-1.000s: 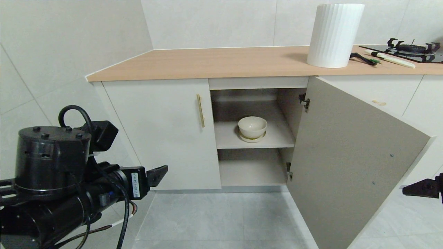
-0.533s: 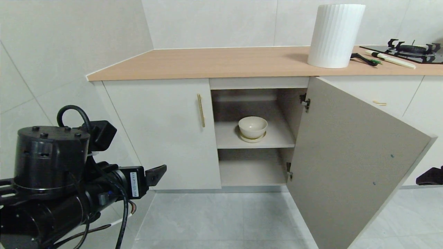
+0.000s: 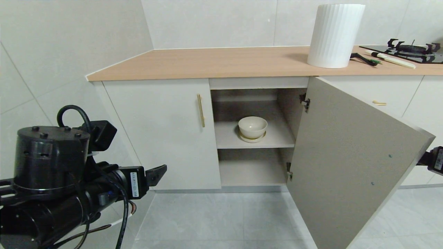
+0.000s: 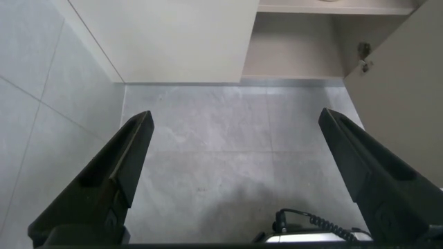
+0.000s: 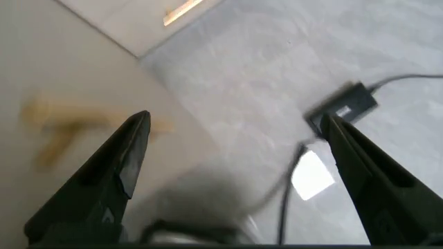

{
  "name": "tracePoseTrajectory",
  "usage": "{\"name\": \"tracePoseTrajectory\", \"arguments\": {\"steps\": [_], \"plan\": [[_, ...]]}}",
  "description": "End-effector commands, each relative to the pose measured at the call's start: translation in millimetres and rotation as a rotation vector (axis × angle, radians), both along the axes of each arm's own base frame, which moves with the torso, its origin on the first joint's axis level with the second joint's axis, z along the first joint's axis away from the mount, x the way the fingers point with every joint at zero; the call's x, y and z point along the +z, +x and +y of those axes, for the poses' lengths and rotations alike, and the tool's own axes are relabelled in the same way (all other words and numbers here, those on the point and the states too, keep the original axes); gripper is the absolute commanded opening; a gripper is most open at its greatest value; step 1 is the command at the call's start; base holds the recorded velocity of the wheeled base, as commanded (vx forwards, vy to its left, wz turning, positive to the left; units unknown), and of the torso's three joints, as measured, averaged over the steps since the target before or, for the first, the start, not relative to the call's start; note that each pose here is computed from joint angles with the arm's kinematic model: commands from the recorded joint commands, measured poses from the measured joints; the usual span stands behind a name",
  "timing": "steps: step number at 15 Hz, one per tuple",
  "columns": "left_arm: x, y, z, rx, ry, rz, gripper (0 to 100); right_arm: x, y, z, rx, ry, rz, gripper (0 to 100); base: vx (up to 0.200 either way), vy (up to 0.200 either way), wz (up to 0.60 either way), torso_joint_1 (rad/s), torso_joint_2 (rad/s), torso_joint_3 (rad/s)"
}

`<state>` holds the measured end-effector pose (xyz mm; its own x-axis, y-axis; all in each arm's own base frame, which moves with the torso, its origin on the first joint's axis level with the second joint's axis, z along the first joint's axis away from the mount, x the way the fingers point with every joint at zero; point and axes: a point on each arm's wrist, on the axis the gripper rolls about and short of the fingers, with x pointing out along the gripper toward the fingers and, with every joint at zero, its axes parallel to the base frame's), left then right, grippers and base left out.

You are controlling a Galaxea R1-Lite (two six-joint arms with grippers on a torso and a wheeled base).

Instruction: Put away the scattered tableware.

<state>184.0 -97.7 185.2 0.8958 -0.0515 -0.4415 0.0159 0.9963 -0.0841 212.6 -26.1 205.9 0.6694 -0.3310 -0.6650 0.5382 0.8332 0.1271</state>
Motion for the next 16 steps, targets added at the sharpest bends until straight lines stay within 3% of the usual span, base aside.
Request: {"name": "tracePoseTrajectory", "arguments": {"steps": [1,5,7,10,13,16], "plan": [[0.1,0.1,0.0,0.001,-0.001,-0.001,100,-14.6,9.7,-1.8,-0.006,0.008,0.033,100,0.000,0.000,0.00,0.000,0.00,0.000],[0.1,0.1,0.0,0.001,-0.002,-0.001,100,-15.1,11.9,0.3,0.022,0.061,-0.001,100,0.000,0.000,0.00,0.000,0.00,0.000],[0.1,0.1,-0.1,-0.001,-0.001,0.000,100,-16.3,8.0,5.8,0.122,0.148,-0.005,100,0.000,0.000,0.00,0.000,0.00,0.000],[0.4,-0.2,0.1,-0.001,-0.002,-0.002,100,-21.4,8.0,20.6,0.200,0.165,0.019,100,0.000,0.000,0.00,0.000,0.00,0.000],[1.4,-0.9,0.5,-0.001,-0.004,-0.006,100,-23.2,17.4,53.0,0.341,0.164,0.029,100,0.000,0.000,0.00,0.000,0.00,0.000],[1.7,-1.1,0.7,-0.001,-0.005,-0.007,100,-32.2,43.7,110.9,0.544,0.157,0.025,100,0.000,0.000,0.00,0.000,0.00,0.000]]}}
